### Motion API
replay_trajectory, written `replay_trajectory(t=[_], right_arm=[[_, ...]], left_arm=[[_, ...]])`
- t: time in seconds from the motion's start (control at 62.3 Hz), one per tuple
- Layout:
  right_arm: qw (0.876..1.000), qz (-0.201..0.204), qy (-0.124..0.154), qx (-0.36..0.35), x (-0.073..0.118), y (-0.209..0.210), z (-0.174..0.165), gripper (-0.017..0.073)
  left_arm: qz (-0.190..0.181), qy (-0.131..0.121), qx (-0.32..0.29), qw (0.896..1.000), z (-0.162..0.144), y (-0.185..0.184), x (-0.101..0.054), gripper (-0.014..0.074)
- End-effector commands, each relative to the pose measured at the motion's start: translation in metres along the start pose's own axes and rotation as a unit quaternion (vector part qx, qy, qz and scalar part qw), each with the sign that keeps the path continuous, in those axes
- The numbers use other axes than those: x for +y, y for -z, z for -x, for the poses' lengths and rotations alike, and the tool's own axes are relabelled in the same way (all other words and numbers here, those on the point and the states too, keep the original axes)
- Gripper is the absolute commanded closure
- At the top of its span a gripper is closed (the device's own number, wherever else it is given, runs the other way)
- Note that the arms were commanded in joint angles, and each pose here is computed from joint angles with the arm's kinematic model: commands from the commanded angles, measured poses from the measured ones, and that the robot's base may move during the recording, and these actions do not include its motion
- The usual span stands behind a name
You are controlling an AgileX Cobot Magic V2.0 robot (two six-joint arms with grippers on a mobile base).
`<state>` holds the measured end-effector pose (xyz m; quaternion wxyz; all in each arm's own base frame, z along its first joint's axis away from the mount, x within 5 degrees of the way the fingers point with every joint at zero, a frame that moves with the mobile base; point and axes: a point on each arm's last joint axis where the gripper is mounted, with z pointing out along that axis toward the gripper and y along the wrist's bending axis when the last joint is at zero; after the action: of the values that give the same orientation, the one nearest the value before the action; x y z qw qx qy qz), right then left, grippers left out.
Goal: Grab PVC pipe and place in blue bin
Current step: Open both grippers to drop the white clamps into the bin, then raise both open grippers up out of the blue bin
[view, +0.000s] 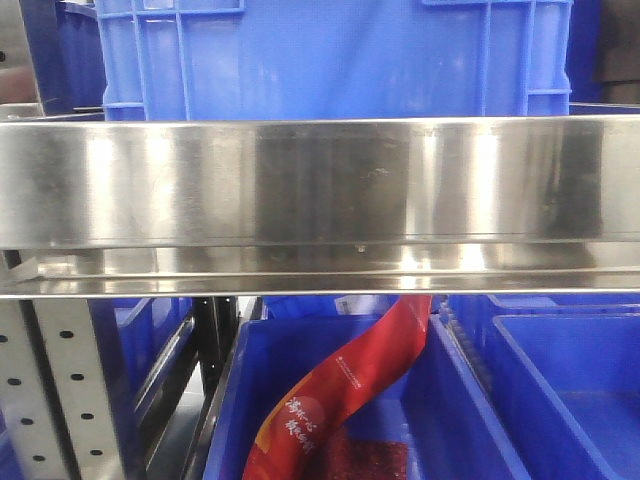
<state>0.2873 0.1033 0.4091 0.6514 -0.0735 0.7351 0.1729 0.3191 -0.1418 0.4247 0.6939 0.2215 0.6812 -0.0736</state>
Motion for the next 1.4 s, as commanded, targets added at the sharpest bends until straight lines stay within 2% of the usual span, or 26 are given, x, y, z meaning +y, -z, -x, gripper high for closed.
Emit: replay_trajectory(t=[0.0,0.161,0.305,0.402,0.53,0.658,1.06,1.237,1.381], right_arm=[[1.000,-0.004,0.008,-0.029,0.000,0.001,0.008,0.0712],[0.999,-0.006,0.029,-0.035,0.000,0.000,0.008,0.0712],[0.999,-0.006,0.029,-0.027,-0.001,-0.002,0.006,0.0690],[0.999,-0.007,0.029,-0.021,-0.001,-0.006,0.002,0.0606],[1.000,-0.006,0.029,-0.009,-0.001,-0.008,-0.001,0.0445],[0.999,-0.007,0.029,-0.018,-0.002,-0.008,0.000,0.0368],[0.999,-0.010,0.029,-0.033,-0.002,-0.007,0.004,0.0361],[0.999,-0.005,0.029,-0.044,0.001,0.007,0.014,0.0366],[0.997,-0.002,0.030,-0.065,0.003,0.021,0.025,0.0366]], left_arm=[[0.001,0.000,-0.015,1.000,0.007,0.002,-0.001,0.0703],[0.000,0.004,-0.008,1.000,0.000,-0.004,-0.002,0.0703],[-0.013,0.009,0.001,1.000,-0.005,-0.013,-0.011,0.0703],[-0.019,0.008,0.003,1.000,-0.006,-0.020,-0.016,0.0661],[-0.025,0.012,0.005,1.000,-0.003,-0.026,-0.019,0.0535],[-0.025,0.012,0.002,1.000,-0.001,-0.026,-0.018,0.0473],[-0.025,0.012,0.002,1.000,-0.001,-0.026,-0.018,0.0475],[-0.032,0.012,0.000,0.999,0.007,-0.019,-0.020,0.0475],[-0.047,-0.007,-0.009,0.999,0.019,-0.007,-0.028,0.0475]])
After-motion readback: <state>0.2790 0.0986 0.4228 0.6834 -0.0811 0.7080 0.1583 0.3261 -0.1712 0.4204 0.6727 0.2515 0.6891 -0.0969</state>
